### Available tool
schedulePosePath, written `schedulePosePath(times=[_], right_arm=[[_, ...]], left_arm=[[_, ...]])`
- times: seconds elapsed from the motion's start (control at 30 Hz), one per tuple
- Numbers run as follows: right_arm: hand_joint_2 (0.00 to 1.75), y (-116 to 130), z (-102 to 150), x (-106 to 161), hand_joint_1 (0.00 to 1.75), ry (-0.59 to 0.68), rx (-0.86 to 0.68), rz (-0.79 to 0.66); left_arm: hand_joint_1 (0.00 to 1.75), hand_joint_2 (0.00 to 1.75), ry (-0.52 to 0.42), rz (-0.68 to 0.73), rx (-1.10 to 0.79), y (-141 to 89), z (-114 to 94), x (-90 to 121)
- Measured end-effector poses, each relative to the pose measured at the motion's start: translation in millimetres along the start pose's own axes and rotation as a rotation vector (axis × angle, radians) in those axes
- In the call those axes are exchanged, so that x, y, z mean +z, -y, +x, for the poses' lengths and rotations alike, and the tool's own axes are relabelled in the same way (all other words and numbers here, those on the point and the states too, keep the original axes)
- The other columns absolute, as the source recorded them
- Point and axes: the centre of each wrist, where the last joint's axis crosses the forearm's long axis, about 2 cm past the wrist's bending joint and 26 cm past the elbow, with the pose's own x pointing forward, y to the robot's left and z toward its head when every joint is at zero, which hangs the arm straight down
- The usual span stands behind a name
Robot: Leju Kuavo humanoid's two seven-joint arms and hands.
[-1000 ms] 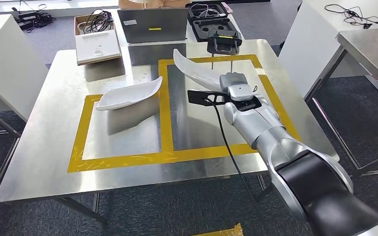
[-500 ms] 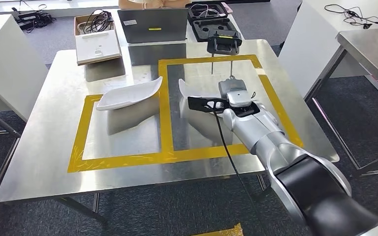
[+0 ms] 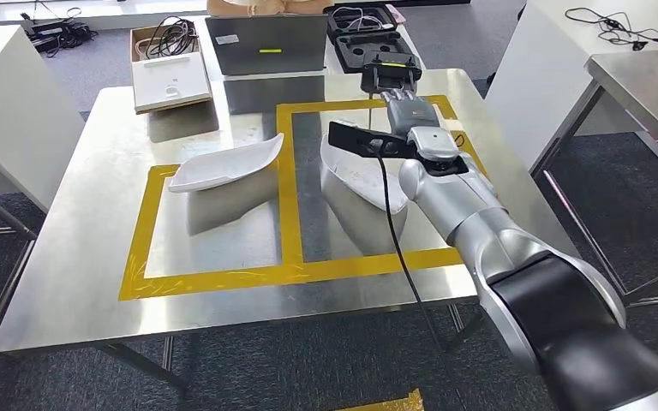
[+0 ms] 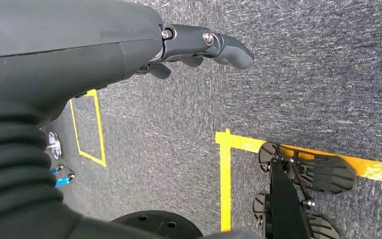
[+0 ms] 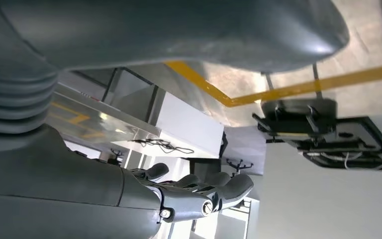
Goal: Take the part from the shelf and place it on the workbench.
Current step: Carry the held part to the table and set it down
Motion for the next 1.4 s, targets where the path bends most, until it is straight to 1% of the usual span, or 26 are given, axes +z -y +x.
schedulePosePath(times=[0.1,0.2,0.3,0.43,0.53,0.63,0.7,0.77,0.83,0.9,1.0,1.07,1.2,1.3,1.4], right_arm=[[0.0,17,-1,-1,0.0,0.036,-0.041,-0.058],[0.0,33,-3,0,0.0,0.147,-0.148,-0.163],[0.0,59,-3,1,0.0,0.241,-0.278,-0.277],[0.0,91,-1,5,0.0,0.288,-0.34,-0.369],[0.0,103,1,7,0.0,0.332,-0.369,-0.435],[0.0,114,4,11,0.0,0.427,-0.439,-0.563],[0.0,121,9,16,0.0,0.494,-0.513,-0.654],[0.0,120,13,22,0.0,0.555,-0.593,-0.732],[0.0,114,15,30,0.0,0.601,-0.651,-0.796],[0.0,109,13,40,0.0,0.635,-0.675,-0.848],[0.0,110,6,56,0.0,0.678,-0.671,-0.915],[0.0,108,-4,66,0.0,0.7,-0.66,-0.956],[0.0,100,-38,94,0.0,0.73,-0.665,-1.047],[0.0,90,-60,113,0.0,0.754,-0.687,-1.083],[0.0,76,-72,128,0.0,0.793,-0.714,-1.091]], left_arm=[[0.0,0.0,0.0,0.002,0.005,-1,0,0],[0.0,0.0,-0.001,0.002,0.013,-1,0,0],[0.0,0.0,-0.004,0.004,0.022,-2,-2,0],[0.0,0.0,-0.012,0.002,0.027,0,-6,0],[0.0,0.0,-0.016,0.003,0.032,0,-7,0],[0.0,0.0,-0.027,0.002,0.052,1,-14,1],[0.0,0.0,-0.032,0.0,0.066,2,-21,2],[0.0,0.0,-0.034,-0.002,0.071,4,-25,3],[0.0,0.0,-0.035,-0.003,0.074,4,-28,3],[0.0,0.0,-0.035,-0.003,0.078,5,-29,3],[0.0,0.0,-0.022,-0.003,0.088,5,-29,3],[0.0,0.0,-0.013,-0.002,0.1,6,-29,3],[0.0,0.0,-0.013,-0.001,0.119,6,-30,3],[0.0,0.0,-0.019,0.004,0.129,5,-32,3],[0.0,0.0,-0.016,0.006,0.138,4,-32,3]])
